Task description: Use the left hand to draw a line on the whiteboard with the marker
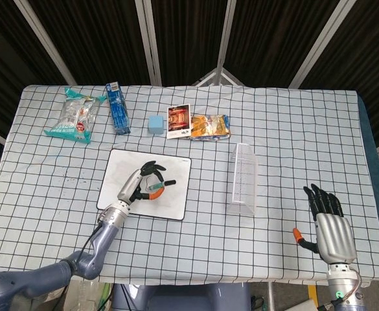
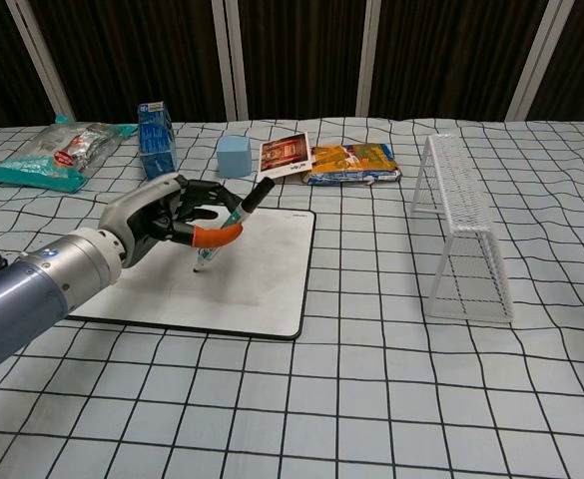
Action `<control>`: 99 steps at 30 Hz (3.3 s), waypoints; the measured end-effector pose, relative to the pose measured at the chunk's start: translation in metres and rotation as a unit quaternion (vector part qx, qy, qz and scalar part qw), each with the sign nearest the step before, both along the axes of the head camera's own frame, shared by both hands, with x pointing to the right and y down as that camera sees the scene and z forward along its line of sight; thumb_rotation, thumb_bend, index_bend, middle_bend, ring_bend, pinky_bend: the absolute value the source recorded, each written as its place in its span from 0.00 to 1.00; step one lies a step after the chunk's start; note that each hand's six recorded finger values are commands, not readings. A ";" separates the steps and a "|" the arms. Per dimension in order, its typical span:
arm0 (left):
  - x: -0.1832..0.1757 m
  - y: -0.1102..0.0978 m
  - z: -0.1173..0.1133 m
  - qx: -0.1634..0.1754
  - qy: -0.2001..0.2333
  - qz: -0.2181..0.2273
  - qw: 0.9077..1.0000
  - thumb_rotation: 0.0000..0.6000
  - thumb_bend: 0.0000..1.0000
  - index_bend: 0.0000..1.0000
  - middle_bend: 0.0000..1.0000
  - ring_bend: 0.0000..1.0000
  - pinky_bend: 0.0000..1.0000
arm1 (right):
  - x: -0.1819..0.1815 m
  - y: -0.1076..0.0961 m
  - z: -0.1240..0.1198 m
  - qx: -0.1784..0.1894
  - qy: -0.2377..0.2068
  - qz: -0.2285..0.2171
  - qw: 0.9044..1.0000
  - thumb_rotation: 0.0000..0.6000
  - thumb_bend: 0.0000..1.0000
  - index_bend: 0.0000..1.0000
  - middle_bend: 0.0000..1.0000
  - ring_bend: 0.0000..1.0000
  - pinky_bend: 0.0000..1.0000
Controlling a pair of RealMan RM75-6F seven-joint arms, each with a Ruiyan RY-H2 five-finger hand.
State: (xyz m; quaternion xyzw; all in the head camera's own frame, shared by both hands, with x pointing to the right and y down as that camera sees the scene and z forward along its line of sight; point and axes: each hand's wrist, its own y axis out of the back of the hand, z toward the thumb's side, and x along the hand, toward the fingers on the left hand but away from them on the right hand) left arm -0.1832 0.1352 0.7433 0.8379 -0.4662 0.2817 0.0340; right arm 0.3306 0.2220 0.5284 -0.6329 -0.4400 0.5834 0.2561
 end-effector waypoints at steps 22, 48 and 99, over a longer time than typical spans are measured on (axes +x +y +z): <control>-0.017 -0.058 -0.036 0.065 -0.006 -0.006 0.998 1.00 0.56 0.71 0.26 0.07 0.10 | 0.000 0.000 0.000 0.000 0.000 0.000 1.000 1.00 0.30 0.00 0.00 0.00 0.00; 0.005 -0.043 0.003 0.041 -0.036 0.042 0.998 1.00 0.56 0.71 0.26 0.07 0.10 | 0.000 0.000 0.000 0.000 0.000 0.000 1.000 1.00 0.30 0.00 0.00 0.00 0.00; -0.033 -0.050 0.026 0.041 -0.060 0.017 0.997 1.00 0.57 0.72 0.26 0.07 0.10 | 0.000 0.000 0.000 0.000 0.000 0.000 1.000 1.00 0.30 0.00 0.00 0.00 0.00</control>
